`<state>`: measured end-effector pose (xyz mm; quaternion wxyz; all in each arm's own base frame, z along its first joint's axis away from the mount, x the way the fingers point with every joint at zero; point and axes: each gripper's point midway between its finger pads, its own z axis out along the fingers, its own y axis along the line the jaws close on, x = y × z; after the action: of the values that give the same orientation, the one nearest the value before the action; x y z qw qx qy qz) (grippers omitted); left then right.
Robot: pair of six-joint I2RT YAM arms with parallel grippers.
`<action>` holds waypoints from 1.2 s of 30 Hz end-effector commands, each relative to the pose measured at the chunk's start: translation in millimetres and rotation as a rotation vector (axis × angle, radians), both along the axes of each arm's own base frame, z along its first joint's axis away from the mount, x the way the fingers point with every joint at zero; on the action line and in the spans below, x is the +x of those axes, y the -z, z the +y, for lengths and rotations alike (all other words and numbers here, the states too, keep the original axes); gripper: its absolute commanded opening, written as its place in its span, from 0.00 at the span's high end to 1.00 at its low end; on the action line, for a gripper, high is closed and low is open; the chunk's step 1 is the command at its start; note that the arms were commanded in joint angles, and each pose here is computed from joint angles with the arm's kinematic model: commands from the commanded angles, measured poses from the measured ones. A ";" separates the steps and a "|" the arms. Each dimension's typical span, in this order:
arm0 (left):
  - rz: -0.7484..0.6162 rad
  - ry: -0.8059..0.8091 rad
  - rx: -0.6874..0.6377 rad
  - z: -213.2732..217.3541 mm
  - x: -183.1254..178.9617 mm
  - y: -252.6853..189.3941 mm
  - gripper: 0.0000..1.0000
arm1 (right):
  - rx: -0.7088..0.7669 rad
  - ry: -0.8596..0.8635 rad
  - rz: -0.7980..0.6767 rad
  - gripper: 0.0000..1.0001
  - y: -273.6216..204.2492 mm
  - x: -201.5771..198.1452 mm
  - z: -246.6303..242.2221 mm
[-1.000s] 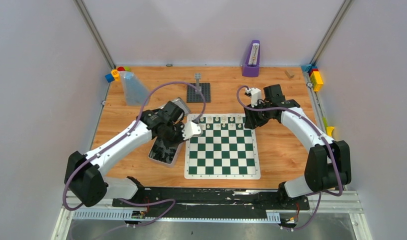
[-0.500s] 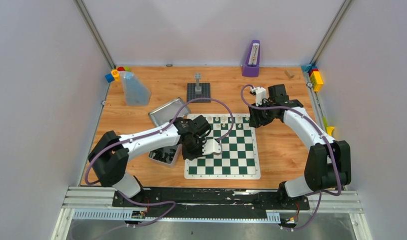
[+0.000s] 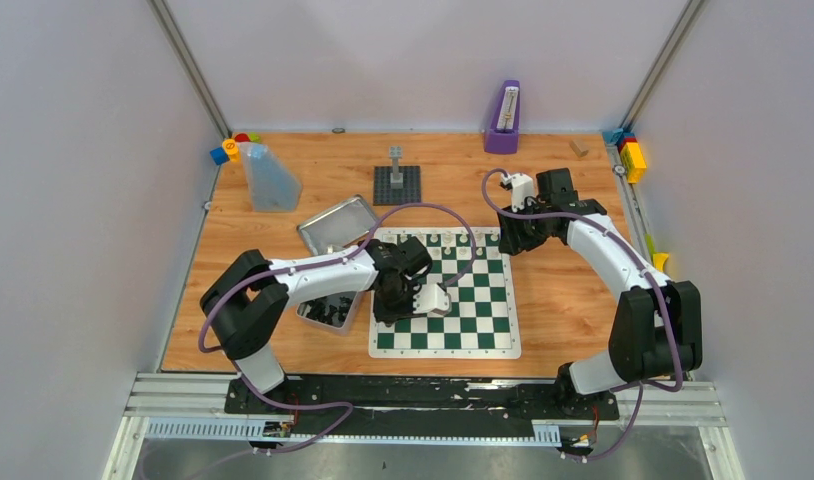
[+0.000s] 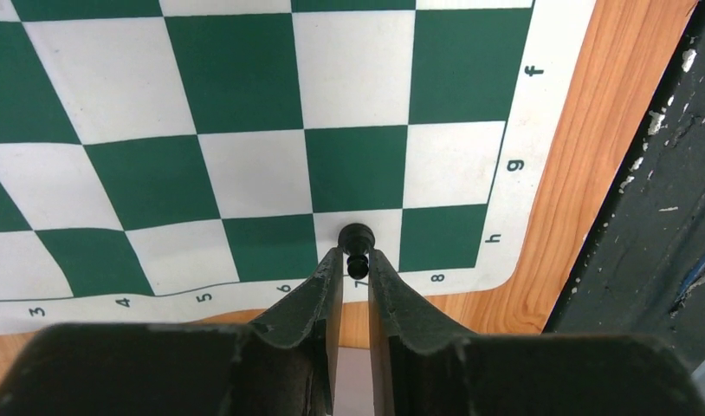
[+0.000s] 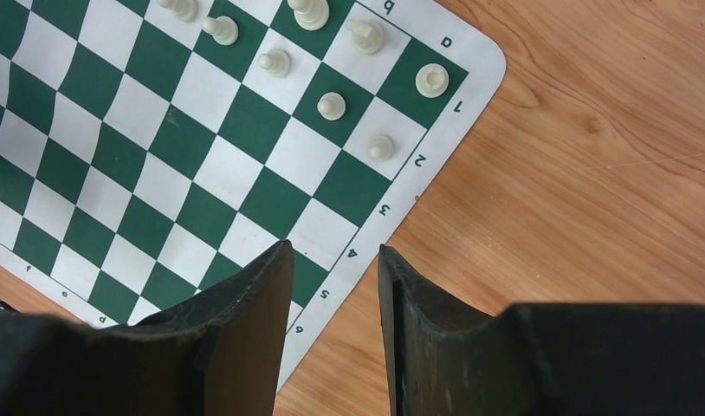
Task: Set up the chess pieces on the board
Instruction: Place the chess piece on the chessboard.
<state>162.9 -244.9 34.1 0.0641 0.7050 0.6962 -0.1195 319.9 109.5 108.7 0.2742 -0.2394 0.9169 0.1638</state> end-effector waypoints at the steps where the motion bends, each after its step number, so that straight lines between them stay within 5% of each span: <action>1: 0.014 -0.001 -0.035 -11.6 -1.9 0.0 0.75 | 0.012 0.010 -0.050 0.58 -9.2 8.1 -0.3; 8: 0.001 -0.012 -0.021 -5.3 -2.8 0.7 0.72 | 0.014 0.010 -0.050 0.58 -9.3 8.1 -0.5; 19: -0.141 -0.093 -0.132 14.0 12.5 -52.4 0.40 | 0.014 0.010 -0.045 0.58 -7.9 7.9 -0.3; 23: -0.212 -0.233 -0.219 47.3 36.7 -86.7 0.40 | 0.014 0.008 -0.045 0.58 -7.6 8.1 -0.2; 29: -0.313 -0.366 -0.160 100.0 71.0 -85.4 0.43 | 0.018 0.006 -0.037 0.58 -6.0 7.4 0.5; 36: -0.400 -0.347 -0.092 122.7 101.0 -64.4 0.45 | 0.018 0.004 -0.031 0.58 -4.6 6.7 0.7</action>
<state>241.9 -126.7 100.5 0.2342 0.5577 0.7958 -0.0277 321.0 108.3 108.1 0.2760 -0.2378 0.9168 0.1635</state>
